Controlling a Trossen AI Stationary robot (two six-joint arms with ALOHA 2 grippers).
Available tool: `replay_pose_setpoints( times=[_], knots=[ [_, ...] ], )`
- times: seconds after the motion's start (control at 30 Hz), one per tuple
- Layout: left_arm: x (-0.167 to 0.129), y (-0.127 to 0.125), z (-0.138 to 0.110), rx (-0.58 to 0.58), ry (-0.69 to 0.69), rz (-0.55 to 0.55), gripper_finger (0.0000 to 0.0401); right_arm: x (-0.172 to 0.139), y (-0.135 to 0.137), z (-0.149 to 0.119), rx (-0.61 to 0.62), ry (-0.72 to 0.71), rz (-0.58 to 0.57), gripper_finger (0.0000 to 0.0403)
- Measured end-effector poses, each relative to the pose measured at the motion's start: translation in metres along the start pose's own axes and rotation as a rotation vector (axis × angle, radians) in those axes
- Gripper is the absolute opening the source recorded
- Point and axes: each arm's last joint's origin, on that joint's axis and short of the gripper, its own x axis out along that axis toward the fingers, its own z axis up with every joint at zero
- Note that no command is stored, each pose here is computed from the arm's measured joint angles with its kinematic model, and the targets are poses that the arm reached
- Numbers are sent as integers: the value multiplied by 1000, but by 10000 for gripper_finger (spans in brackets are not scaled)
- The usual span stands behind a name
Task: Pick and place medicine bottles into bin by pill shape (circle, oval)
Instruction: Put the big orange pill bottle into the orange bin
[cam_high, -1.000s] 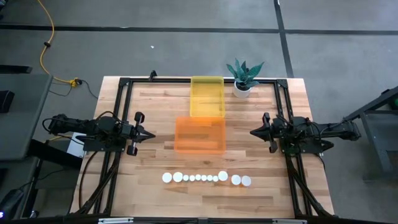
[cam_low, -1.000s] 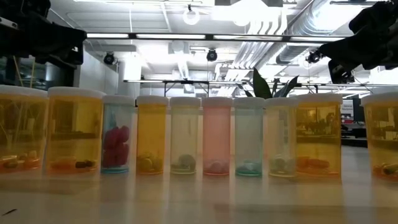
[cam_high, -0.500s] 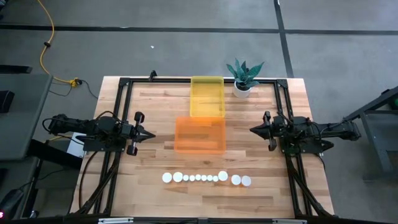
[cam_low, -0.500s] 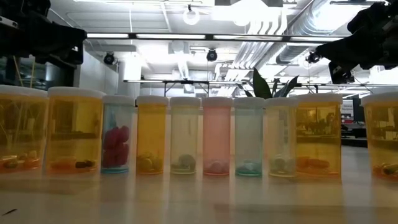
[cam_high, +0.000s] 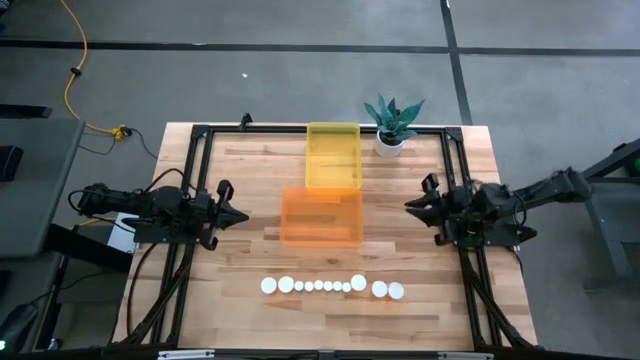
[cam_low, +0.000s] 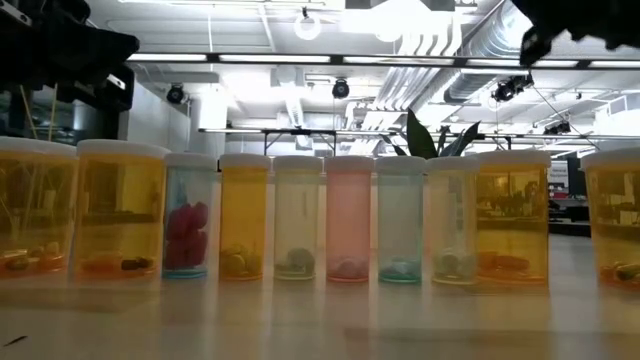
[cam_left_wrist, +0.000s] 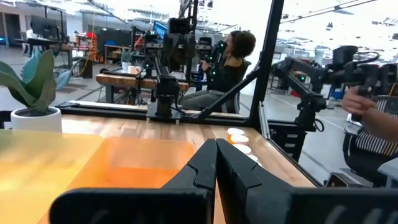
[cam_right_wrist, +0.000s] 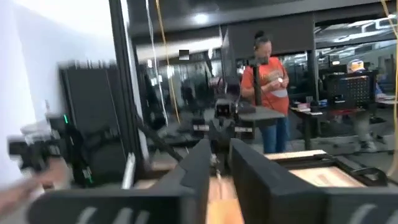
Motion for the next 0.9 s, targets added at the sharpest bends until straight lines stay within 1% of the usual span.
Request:
replay_pose_setpoints(
  times=[0.07,0.17,0.33,0.43,0.5,0.6,0.67,0.77,0.9],
  knots=[
    [0,0,0,-1,-1,0,0,12,6,7,-52,54,3,99],
    [0,0,0,0,-1,1,0,28,15,15,-80,210,2,147],
    [0,0,0,1,-2,2,0,52,33,21,2,506,24,223],
    [0,0,0,0,-2,3,0,63,46,25,72,672,15,253],
    [0,0,0,0,-2,3,0,69,55,27,134,767,4,263],
    [0,0,0,0,-2,3,0,79,73,31,220,889,-17,268],
    [0,0,0,0,-2,3,0,87,88,32,249,968,-27,268],
    [0,0,0,1,-2,3,0,95,112,33,229,1112,-72,268],
    [0,0,0,1,-4,14,0,101,138,21,117,1319,-193,268]
  ],
)
